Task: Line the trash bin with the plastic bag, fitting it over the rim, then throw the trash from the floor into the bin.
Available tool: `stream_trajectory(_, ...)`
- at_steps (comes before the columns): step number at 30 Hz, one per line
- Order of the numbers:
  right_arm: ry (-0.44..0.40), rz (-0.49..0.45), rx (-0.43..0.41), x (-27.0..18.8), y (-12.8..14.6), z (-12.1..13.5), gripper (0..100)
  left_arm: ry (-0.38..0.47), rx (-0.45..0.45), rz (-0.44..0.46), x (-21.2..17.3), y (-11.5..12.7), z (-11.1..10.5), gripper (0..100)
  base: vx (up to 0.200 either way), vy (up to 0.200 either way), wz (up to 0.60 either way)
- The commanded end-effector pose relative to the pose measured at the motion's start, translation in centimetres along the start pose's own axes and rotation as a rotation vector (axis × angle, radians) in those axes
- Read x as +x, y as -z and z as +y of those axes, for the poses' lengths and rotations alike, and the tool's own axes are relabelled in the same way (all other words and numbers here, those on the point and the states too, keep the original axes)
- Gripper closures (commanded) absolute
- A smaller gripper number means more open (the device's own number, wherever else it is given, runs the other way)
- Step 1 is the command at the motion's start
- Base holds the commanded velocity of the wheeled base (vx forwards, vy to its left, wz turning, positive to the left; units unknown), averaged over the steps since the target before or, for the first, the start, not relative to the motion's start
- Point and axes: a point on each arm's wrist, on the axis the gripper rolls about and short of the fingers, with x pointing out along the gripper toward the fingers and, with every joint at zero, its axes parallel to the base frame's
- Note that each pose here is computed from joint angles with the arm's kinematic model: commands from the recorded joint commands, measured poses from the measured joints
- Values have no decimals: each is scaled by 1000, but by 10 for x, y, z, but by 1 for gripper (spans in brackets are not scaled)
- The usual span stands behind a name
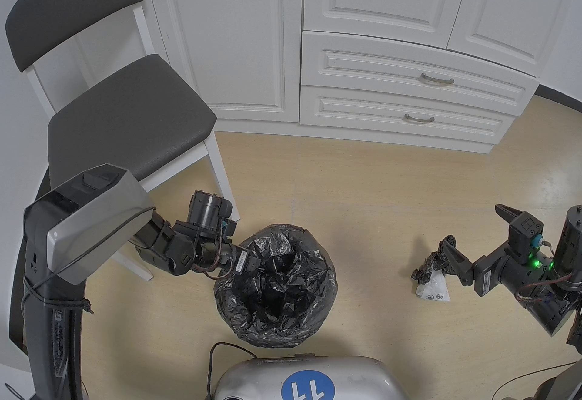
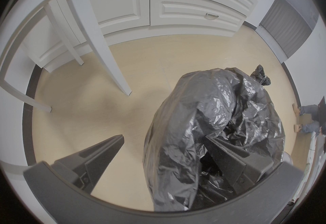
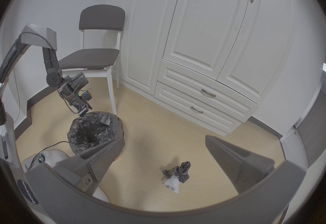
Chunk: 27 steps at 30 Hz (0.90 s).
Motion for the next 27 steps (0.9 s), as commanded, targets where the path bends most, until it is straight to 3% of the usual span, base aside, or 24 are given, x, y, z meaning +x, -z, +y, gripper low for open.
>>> stream_trajectory(1, 14, 20, -4, 4, 3, -2, 0, -28, -27, -25, 26, -5, 16, 0, 0, 0, 0)
stream_trajectory(8, 6, 21, -3, 6, 4, -4, 0, -61, -66, -79, 24, -16, 35, 0, 0, 0, 0)
stream_trajectory(12, 5, 30, -7, 8, 5, -3, 0, -57, -85, -94, 13, -18, 35, 0, 0, 0, 0)
stream_trajectory(21, 2, 32, -10, 8, 6, -2, 0, -2, -31, -80, -6, -14, 6, 0, 0, 0, 0)
stream_trajectory(23, 4, 32, -9, 8, 6, -3, 0, 36, 6, -57, -14, -9, -15, 0, 0, 0, 0)
stream_trajectory(27, 4, 32, -9, 8, 6, -3, 0, 47, 45, -8, -10, 4, -25, 0, 0, 0, 0)
